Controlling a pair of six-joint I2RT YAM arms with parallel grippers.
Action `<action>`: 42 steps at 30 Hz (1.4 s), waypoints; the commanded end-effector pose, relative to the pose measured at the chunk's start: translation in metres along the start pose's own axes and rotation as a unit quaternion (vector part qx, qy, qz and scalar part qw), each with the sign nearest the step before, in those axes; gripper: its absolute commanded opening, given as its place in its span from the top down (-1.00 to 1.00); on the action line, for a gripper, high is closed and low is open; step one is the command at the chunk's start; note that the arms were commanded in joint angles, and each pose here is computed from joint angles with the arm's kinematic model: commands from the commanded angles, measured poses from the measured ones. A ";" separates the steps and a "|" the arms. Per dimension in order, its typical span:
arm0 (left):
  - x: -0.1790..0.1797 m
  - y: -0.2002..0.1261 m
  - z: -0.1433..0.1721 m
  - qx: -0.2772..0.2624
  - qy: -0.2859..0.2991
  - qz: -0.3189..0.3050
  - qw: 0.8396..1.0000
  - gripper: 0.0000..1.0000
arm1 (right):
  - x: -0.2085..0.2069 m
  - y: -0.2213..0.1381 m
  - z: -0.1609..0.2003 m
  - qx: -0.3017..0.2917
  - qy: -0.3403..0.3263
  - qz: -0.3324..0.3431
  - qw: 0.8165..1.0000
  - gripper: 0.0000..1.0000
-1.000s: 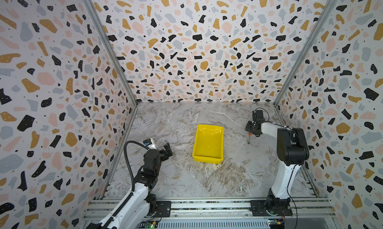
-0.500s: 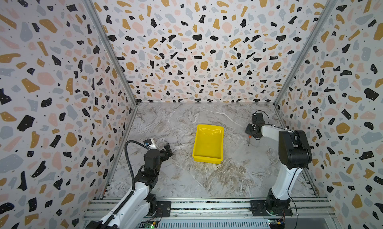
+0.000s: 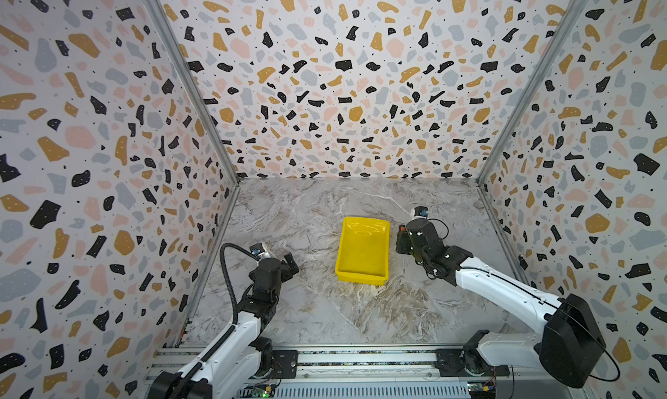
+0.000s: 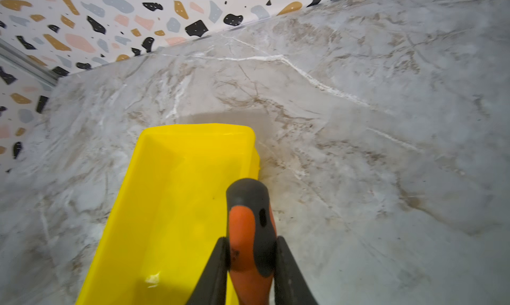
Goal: Put the screwdriver in the bin
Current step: Pick up the screwdriver from the top-right of the table, then place the screwdriver into the bin.
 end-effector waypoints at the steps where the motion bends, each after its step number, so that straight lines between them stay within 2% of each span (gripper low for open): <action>1: -0.004 -0.001 -0.017 -0.022 -0.008 -0.003 1.000 -1.00 | 0.038 0.003 -0.007 -0.001 0.061 -0.075 0.995 0.75; 10: -0.003 -0.003 -0.017 -0.025 -0.009 -0.005 1.000 -0.99 | 0.078 0.054 0.021 0.093 0.102 -0.117 0.983 0.75; 16: -0.004 -0.003 -0.018 -0.026 -0.010 -0.001 1.000 -1.00 | 0.077 0.076 0.039 0.128 0.121 -0.113 0.978 0.72; 21: -0.005 -0.003 -0.019 -0.026 -0.010 0.001 1.000 -1.00 | 0.070 0.092 0.046 0.159 0.189 -0.146 0.958 0.71; 24: -0.005 -0.004 -0.019 -0.028 -0.010 0.002 1.000 -1.00 | 0.073 0.098 0.049 0.167 0.203 -0.159 0.952 0.68; 28: -0.005 -0.004 -0.019 -0.029 -0.011 0.003 1.000 -1.00 | 0.080 0.106 0.050 0.168 0.182 -0.139 0.959 0.66; 35: -0.006 -0.005 -0.020 -0.031 -0.012 0.006 0.999 -1.00 | 0.087 0.115 0.060 0.182 0.193 -0.139 0.954 0.51; 42: -0.007 -0.007 -0.021 -0.034 -0.014 0.011 0.999 -0.99 | 0.089 0.116 0.061 0.179 0.192 -0.139 0.955 0.46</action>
Point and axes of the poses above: each gripper's point midway between its finger pads, its own y axis out along the fingers, its own x axis along the line the jaws close on, z = x × y, the point moved 1 cm from there along -y, back along the fingers, and after that the axes turned 2 degrees about y, right-handed, at the moved point
